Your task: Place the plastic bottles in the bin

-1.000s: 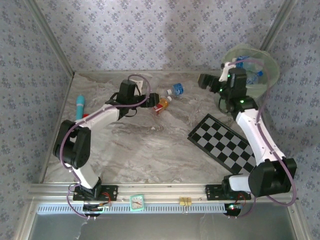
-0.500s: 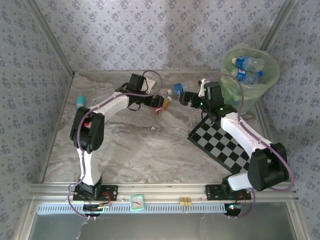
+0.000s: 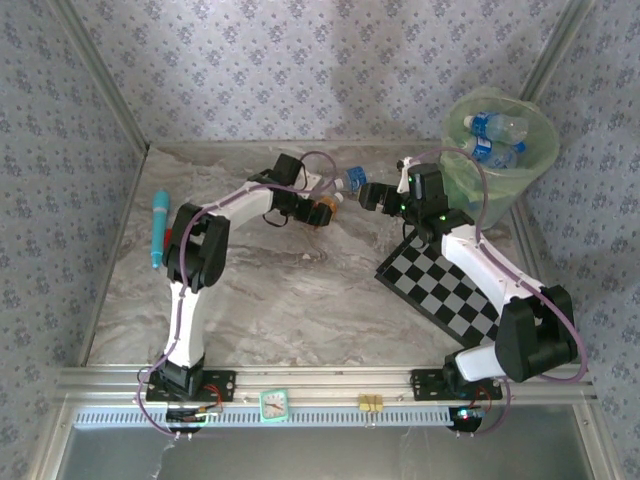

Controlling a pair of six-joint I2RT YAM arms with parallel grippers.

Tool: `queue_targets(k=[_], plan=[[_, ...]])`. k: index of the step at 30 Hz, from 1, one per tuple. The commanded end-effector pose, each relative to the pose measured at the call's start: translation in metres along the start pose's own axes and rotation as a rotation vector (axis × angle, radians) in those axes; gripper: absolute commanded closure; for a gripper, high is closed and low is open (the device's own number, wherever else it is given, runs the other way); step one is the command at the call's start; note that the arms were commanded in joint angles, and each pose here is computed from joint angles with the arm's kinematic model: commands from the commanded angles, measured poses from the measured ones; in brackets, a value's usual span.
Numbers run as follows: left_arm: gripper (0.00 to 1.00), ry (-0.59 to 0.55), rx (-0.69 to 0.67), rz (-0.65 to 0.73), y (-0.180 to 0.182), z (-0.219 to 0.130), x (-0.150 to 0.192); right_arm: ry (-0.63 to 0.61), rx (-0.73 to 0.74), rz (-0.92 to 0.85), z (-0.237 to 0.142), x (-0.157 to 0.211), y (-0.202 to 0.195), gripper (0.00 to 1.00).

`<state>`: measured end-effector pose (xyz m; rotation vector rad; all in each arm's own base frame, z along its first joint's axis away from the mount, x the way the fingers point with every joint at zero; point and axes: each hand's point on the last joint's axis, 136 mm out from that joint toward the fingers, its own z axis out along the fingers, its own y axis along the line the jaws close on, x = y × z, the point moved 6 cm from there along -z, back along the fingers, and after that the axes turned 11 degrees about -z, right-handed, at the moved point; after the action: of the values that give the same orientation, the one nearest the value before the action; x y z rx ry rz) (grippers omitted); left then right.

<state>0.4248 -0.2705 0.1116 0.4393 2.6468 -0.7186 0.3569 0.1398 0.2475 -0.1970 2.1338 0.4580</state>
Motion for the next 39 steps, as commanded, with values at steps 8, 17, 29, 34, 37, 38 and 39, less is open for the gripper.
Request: queue_targets(k=[8, 17, 29, 34, 37, 38, 39], plan=[[0.2, 0.086, -0.028, 0.004, -0.002, 0.019, 0.011, -0.001, -0.003, -0.003, 0.006, -0.003, -0.001, 0.0], [0.42, 0.079, -0.031, 0.006, -0.004, 0.021, 0.014, 0.013, 0.014, 0.015, 0.005, 0.0, -0.004, 0.0], [0.47, -0.184, 0.187, -0.056, -0.044, -0.04, 0.007, -0.051, -0.154, 0.132, 0.005, -0.011, 0.006, 0.0], [0.47, -0.303, 0.351, -0.094, -0.068, -0.067, 0.004, -0.093, -0.297, 0.16, 0.011, -0.021, 0.02, 0.0], [0.46, -0.363, 0.401, -0.1, -0.079, -0.079, 0.005, -0.097, -0.384, 0.183, 0.016, -0.024, 0.028, 0.0], [0.46, -0.383, 0.415, -0.106, -0.082, -0.083, 0.005, -0.098, -0.413, 0.187, 0.017, -0.024, 0.031, 0.0], [0.47, -0.4, 0.432, -0.11, -0.084, -0.086, 0.005, -0.099, -0.438, 0.19, 0.019, -0.025, 0.034, 0.0]])
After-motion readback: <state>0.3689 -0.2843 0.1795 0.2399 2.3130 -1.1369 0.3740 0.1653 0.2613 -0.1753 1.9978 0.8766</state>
